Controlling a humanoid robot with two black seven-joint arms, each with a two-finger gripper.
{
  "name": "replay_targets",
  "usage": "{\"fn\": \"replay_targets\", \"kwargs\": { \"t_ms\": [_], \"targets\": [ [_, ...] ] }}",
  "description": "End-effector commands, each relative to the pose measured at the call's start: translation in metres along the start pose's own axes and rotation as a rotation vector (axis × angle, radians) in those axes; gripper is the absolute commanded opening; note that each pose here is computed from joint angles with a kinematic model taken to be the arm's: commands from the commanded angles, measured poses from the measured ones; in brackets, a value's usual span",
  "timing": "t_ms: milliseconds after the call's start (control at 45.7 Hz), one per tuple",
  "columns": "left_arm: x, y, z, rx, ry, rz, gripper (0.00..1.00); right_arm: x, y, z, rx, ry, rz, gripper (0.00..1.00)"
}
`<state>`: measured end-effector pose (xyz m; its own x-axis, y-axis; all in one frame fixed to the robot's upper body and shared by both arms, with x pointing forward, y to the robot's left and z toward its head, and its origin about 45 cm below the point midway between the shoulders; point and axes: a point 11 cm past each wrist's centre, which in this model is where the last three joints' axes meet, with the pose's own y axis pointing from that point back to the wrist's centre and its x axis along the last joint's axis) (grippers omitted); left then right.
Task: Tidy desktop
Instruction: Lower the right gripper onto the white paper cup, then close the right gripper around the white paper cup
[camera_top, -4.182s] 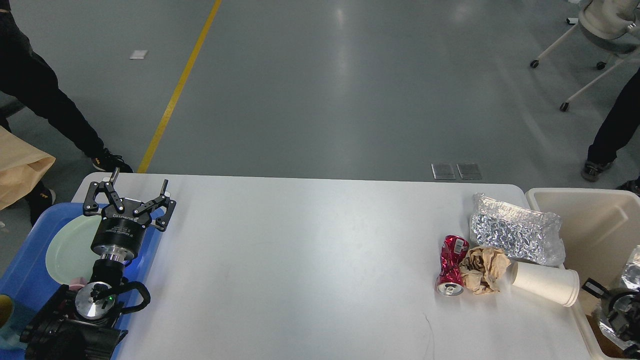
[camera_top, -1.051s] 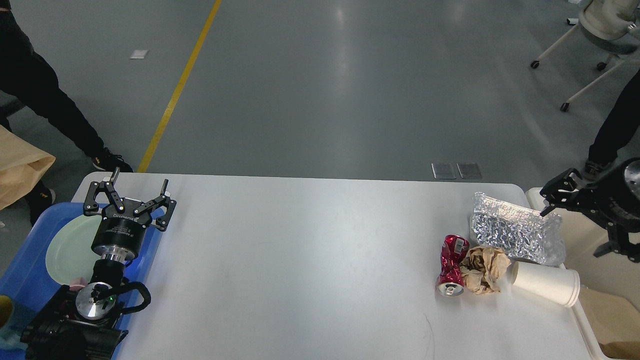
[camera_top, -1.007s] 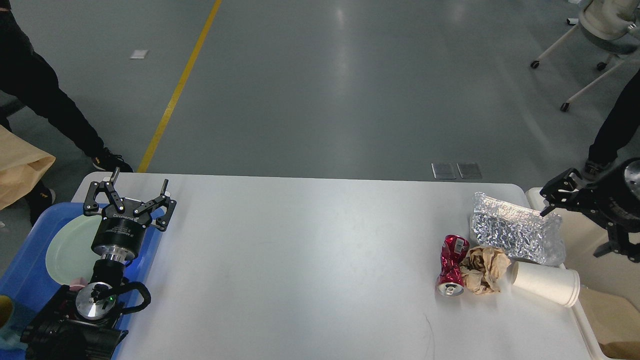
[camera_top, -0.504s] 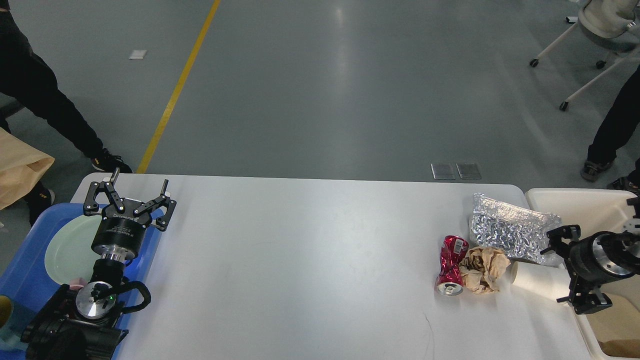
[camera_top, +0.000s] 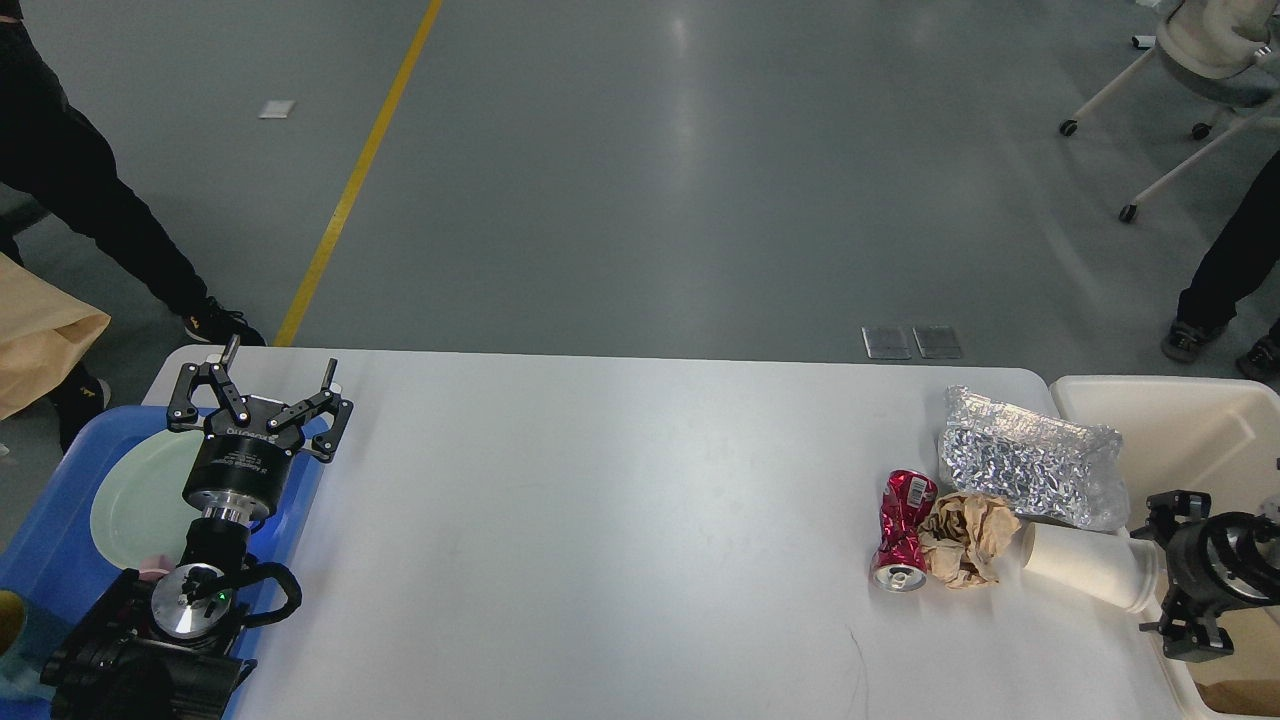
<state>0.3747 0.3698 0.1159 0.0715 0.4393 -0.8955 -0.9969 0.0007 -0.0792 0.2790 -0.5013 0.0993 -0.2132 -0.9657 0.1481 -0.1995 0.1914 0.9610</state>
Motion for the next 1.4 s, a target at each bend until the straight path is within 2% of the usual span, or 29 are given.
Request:
{"fn": "replay_targets", "kwargs": {
  "t_ms": [0, 263, 832, 1029, 1139, 1226, 1314, 1380],
  "targets": [
    [0.0, 0.0, 0.0, 0.0, 0.0, 0.0, 0.96, -0.001, -0.001, 0.0, 0.002, -0.006, 0.0, 1.0],
    [0.0, 0.0, 0.0, 0.0, 0.0, 0.0, 0.96, -0.016, -0.008, 0.003, 0.003, -0.04, -0.041, 1.0],
    [0.0, 0.0, 0.0, 0.0, 0.0, 0.002, 0.96, -0.02, -0.024, 0.006, 0.016, -0.037, -0.023, 1.0],
    [0.0, 0.0, 0.0, 0.0, 0.0, 0.002, 0.96, -0.019, -0.025, 0.006, 0.015, -0.017, -0.017, 0.86],
    [0.0, 0.0, 0.0, 0.0, 0.0, 0.0, 0.96, -0.017, -0.026, 0.009, 0.011, 0.008, -0.005, 0.85],
    [0.0, 0.0, 0.0, 0.0, 0.0, 0.0, 0.96, -0.017, -0.027, 0.011, 0.005, 0.017, -0.003, 0.7],
    [0.0, 0.0, 0.0, 0.0, 0.0, 0.002, 0.96, -0.017, -0.028, 0.014, -0.001, 0.02, -0.004, 0.58],
    [0.0, 0.0, 0.0, 0.0, 0.0, 0.0, 0.96, -0.018, -0.028, 0.015, -0.002, 0.022, -0.004, 0.54]
  ]
}}
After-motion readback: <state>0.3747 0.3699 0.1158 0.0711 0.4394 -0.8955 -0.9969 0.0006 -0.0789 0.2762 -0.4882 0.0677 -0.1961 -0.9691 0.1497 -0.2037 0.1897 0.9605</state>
